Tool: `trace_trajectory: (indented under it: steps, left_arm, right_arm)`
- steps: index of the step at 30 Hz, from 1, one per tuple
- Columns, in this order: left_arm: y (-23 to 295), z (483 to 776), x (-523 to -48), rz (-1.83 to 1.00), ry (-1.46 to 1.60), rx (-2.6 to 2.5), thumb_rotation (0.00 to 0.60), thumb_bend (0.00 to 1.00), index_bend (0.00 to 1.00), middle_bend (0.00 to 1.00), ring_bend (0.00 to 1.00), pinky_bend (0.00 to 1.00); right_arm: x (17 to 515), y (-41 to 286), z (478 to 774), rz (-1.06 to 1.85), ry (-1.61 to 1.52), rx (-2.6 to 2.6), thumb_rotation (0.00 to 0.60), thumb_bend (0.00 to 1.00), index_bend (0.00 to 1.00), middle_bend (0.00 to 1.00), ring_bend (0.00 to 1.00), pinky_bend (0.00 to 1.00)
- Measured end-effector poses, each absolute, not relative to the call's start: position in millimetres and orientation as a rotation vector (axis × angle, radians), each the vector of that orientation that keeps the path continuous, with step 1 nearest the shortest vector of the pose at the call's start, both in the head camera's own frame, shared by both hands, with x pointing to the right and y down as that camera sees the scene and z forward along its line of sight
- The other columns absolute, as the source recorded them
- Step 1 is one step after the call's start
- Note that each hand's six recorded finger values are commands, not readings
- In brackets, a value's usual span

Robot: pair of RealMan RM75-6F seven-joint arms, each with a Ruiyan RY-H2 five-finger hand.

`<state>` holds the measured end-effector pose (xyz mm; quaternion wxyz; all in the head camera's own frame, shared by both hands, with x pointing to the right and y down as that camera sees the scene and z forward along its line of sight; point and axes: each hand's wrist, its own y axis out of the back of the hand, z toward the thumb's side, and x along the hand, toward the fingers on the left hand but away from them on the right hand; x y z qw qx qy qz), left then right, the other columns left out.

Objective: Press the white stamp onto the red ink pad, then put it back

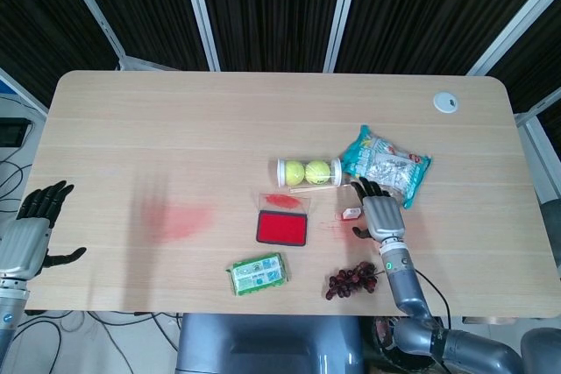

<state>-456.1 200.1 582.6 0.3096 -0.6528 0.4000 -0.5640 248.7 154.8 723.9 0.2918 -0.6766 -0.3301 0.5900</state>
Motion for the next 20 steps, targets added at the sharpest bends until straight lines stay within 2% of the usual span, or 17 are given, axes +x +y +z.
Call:
trace_trajectory:
  steps: [8,15,20]
  left_arm:
    - [200.3,581.7,-456.0,-1.483,1.052,-1.717,0.600,0.02,0.00,0.00,0.00,0.00]
    - [200.6,581.6,-455.9,-1.481,1.043,-1.707,0.600,0.03,0.00,0.00,0.00,0.00]
    - [200.9,580.7,-455.7,-1.478,1.046,-1.697,0.600,0.03,0.00,0.00,0.00,0.00]
  right_arm:
    - [286.5,145.5,678.8,1.559,-0.838,-1.662,0.600,0.19,0.01,0.00,0.00,0.21]
    - [346.9,150.0,620.9,1.550,-0.839,-1.464,0.600,0.18,0.00,0.00,0.00,0.19]
    - [381.0,168.6,588.9,1.528,-0.920,-1.396,0.600,0.18,0.00,0.00,0.00,0.19]
